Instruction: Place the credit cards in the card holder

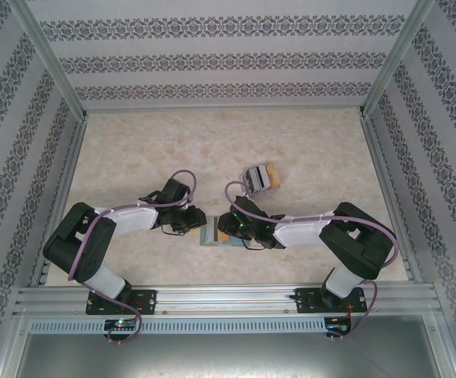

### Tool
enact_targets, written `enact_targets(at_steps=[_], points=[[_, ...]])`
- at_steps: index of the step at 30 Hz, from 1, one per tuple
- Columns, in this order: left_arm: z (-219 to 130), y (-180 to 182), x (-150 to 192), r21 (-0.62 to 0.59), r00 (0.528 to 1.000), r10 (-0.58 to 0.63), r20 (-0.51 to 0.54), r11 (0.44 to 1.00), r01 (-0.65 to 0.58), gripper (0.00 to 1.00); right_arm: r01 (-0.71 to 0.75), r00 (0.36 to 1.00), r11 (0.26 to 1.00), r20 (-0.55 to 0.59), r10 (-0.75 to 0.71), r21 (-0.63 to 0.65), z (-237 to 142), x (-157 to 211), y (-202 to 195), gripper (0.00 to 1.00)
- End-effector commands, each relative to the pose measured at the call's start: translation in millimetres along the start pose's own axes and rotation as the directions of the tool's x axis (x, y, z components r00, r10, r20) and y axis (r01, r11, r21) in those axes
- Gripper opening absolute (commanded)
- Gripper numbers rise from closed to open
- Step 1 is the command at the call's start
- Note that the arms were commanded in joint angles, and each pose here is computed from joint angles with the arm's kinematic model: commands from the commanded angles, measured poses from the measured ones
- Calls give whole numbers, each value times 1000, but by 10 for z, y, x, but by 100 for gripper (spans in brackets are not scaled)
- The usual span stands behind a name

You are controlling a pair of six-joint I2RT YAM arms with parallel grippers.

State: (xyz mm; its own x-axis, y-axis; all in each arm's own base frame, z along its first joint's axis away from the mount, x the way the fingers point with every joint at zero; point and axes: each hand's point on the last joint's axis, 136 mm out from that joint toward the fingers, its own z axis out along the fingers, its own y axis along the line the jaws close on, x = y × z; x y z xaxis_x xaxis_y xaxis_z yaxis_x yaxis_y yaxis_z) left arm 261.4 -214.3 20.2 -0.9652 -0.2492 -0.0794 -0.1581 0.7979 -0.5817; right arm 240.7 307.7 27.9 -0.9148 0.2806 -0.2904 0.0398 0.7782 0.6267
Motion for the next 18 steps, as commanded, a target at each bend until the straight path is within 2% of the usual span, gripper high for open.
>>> enact_targets(at_steps=[1,14,18], points=[[62,54,21,-14,1000,-4,-6,1000,4,30,38,998,996,-45,-35,86,11,96,-150,31],[55,37,25,-4,1000,-2,-6,1000,2,29,161,987,946,-57,-151,282,-283,-55,-125,42],[57,19,27,5,1000,2,-9,1000,-2,29,170,985,942,-61,-159,290,-308,-59,-102,42]])
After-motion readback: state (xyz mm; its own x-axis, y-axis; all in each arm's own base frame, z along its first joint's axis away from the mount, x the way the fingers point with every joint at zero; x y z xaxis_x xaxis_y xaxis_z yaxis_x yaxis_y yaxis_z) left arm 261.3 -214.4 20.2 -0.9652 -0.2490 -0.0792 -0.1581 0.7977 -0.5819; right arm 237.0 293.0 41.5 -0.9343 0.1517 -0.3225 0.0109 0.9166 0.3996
